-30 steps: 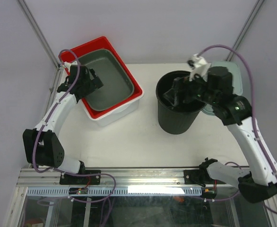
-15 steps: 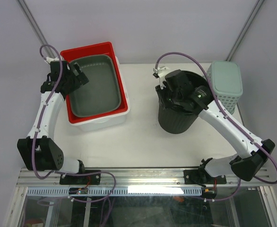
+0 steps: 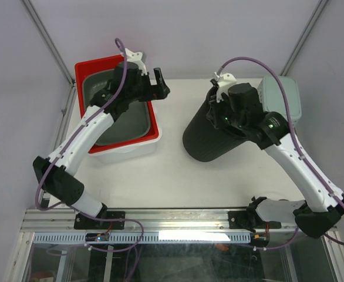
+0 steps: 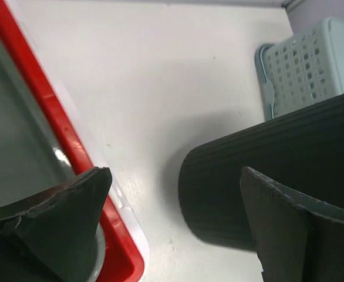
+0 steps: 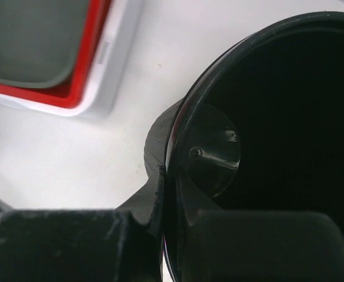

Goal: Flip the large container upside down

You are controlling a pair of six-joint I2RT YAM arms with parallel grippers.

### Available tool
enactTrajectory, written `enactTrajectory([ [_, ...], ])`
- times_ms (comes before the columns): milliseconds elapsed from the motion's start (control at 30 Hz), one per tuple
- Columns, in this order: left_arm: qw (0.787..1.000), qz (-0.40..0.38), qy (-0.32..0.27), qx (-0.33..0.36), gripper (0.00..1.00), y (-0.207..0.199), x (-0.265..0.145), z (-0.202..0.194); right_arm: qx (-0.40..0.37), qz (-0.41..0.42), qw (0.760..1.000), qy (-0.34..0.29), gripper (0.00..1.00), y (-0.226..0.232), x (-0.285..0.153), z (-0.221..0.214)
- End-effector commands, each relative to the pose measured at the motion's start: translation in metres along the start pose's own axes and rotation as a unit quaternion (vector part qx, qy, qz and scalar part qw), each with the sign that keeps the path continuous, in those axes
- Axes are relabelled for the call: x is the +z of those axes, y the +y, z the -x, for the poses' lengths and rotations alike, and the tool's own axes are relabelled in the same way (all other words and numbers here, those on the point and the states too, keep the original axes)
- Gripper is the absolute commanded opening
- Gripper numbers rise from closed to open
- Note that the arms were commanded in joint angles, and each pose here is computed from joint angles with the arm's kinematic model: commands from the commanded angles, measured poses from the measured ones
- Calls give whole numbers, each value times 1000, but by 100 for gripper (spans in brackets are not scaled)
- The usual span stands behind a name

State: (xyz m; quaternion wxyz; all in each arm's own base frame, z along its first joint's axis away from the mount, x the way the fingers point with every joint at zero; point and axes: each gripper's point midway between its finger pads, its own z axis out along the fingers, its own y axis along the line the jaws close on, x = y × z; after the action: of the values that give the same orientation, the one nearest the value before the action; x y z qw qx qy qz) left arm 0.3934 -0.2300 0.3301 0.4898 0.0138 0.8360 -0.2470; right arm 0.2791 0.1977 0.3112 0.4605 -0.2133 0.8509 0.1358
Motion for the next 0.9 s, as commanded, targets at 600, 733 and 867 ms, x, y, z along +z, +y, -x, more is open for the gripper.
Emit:
enactTrajectory([
  [600, 986, 137, 67, -61, 99, 86, 106, -56, 40, 48, 989, -132, 0, 7, -70, 37],
  [733, 980, 168, 69, -81, 99, 130, 94, -54, 71, 68, 980, -172, 0, 3, -73, 64],
  [867, 974, 206, 57, -82, 99, 162, 79, -48, 120, 84, 970, -192, 0, -12, -69, 86],
])
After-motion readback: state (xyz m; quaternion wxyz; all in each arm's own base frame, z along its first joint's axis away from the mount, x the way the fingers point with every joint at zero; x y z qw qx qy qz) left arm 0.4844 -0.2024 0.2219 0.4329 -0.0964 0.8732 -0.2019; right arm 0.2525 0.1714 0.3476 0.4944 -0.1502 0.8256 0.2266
